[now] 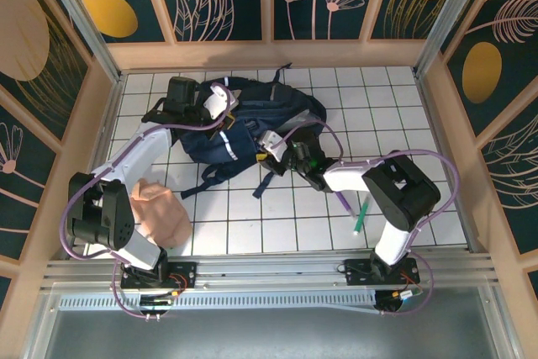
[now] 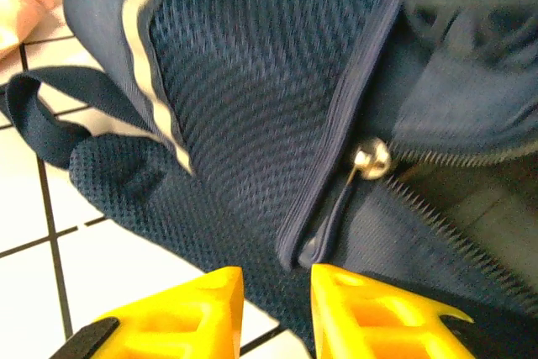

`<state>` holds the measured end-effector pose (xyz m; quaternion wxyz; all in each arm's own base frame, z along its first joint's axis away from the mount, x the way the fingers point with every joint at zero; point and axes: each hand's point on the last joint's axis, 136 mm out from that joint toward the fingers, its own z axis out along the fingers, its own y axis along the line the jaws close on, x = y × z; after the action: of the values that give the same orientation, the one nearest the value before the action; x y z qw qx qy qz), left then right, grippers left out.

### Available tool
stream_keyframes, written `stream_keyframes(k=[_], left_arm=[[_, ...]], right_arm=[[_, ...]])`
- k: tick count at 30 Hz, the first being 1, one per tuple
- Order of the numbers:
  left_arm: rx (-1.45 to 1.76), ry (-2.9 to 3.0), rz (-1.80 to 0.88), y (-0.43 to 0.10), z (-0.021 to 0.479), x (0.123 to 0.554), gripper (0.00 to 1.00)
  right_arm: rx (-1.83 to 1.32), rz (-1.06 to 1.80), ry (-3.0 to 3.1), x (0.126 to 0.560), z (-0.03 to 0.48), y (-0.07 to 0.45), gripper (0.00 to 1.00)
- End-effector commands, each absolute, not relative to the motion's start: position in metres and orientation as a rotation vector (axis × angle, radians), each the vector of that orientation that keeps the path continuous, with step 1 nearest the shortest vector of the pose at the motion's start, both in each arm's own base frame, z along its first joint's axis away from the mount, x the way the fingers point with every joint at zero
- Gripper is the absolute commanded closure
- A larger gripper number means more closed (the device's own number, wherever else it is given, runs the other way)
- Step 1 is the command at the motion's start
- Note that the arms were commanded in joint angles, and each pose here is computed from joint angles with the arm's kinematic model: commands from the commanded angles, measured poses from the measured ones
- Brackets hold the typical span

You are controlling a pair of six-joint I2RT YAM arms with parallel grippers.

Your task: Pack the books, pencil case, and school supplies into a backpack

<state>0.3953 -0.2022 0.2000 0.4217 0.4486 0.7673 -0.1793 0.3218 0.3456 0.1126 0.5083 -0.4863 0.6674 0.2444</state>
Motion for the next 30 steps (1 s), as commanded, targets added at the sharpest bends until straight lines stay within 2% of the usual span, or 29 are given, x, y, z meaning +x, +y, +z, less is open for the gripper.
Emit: stream_keyframes(k=[1, 12, 19, 24, 30], left_arm=[[1.143, 1.724, -0.481, -0.214, 0.248, 0.390, 1.00], [1.157, 1.717, -0.460, -0.213, 0.248, 0.390, 1.00], [1.173, 1.704, -0.459, -0.214, 0.249, 0.389, 1.00], [1.178, 1.699, -0.478, -0.216, 0.247, 0.388, 1.00], [1.180, 1.697, -0.489, -0.217, 0.246, 0.387, 1.00]], right_arm=[[-1.211, 0.595, 1.448, 0.319, 0.126, 0.351, 0.71], [-1.177, 0.556, 1.504, 0.340, 0.109, 0.349, 0.72], [-1.204, 0.585, 1.510, 0.338, 0.103, 0.352, 0.77], [-1.222, 0.624, 1.522, 0.336, 0.101, 0.356, 0.75], [-1.104, 0.548, 1.567, 0.356, 0.102, 0.352, 0.75]])
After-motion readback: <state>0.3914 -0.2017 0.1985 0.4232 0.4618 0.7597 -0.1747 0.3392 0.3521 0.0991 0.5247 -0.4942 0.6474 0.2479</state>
